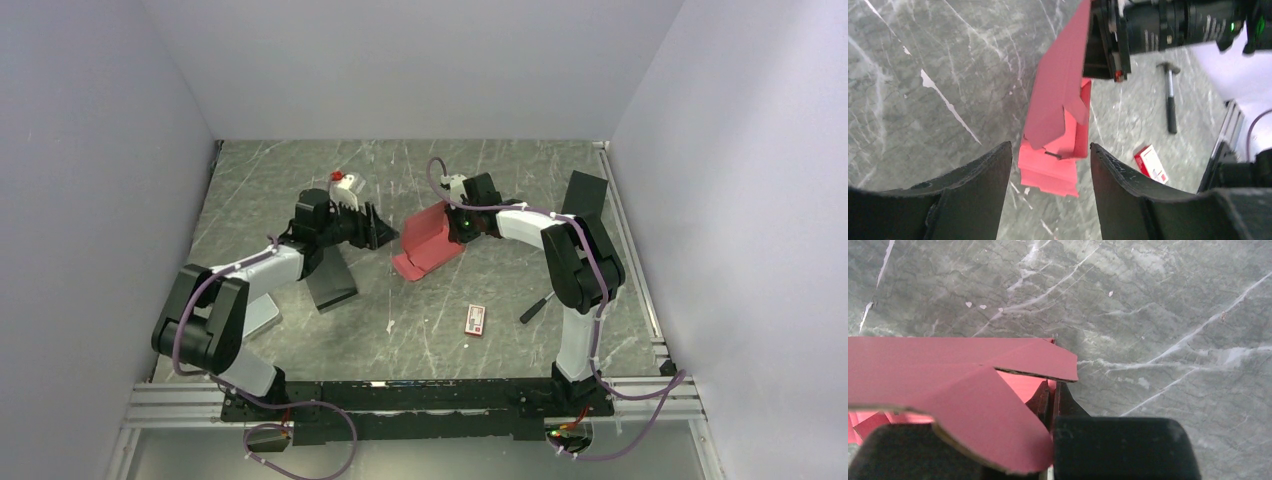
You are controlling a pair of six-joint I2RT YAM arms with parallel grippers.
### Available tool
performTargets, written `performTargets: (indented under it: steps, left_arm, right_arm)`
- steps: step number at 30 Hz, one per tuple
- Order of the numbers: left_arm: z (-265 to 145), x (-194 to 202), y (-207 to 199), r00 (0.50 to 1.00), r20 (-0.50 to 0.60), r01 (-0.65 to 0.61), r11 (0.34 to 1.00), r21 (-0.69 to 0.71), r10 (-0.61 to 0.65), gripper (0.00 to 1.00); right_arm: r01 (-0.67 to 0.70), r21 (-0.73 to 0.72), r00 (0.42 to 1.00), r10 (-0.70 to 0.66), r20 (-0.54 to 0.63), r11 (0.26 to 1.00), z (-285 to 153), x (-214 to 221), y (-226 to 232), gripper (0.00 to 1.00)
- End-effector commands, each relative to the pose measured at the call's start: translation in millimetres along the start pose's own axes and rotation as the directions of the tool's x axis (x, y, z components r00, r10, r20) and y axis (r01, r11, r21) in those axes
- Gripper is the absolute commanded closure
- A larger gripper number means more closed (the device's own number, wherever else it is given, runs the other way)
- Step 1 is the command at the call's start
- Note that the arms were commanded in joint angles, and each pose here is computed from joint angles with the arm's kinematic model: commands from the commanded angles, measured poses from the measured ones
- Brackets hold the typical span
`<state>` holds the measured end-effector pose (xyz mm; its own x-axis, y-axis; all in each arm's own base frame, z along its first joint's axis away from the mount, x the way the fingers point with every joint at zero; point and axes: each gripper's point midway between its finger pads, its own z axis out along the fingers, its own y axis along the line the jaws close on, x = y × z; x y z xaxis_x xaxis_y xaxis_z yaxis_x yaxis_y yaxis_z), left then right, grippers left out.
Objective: Fold the paper box
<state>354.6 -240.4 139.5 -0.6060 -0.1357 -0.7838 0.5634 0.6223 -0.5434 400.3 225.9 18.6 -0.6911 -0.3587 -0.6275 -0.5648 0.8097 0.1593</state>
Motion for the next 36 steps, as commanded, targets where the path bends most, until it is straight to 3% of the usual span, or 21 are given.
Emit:
performTargets:
  steps: [1,16,21,26,32,36]
  left_arm:
    - [-14.0,7.2,-15.6,0.963,0.003,-0.267,0.958,0.103,0.268,0.36]
    - [36.3,15.3,-17.0,0.927,0.059,-0.376,0.906,0.197,0.372,0.43]
    - [41.1,12.1,-12.3,0.909,0.075,-0.416,0.892,0.177,0.409,0.58]
    - [45.7,22.6,-9.8,0.900,0.020,-0.429,0.876,0.221,0.436,0.92]
    - [47.4,24.4,-0.9,0.858,-0.012,-0.499,0.839,0.218,0.513,1.00]
    - [45.1,27.3,1.4,0.794,-0.035,-0.580,0.773,0.255,0.607,1.00]
  right_arm:
    - [-0.015,-0.024,0.997,0.013,-0.082,1.000,8.2,23.5,7.0,1.00]
    - [-0.015,-0.027,0.996,0.013,-0.087,1.000,9.1,24.4,7.3,1.00]
    - [-0.015,-0.031,0.996,0.012,-0.088,0.999,9.1,24.7,7.8,1.00]
    - [-0.014,-0.032,0.996,0.011,-0.088,0.999,8.8,24.3,8.0,1.00]
    - [-0.013,-0.034,0.996,0.010,-0.086,0.999,8.3,23.8,8.5,1.00]
    - [-0.011,-0.035,0.996,0.008,-0.086,0.999,8.1,23.8,8.5,1.00]
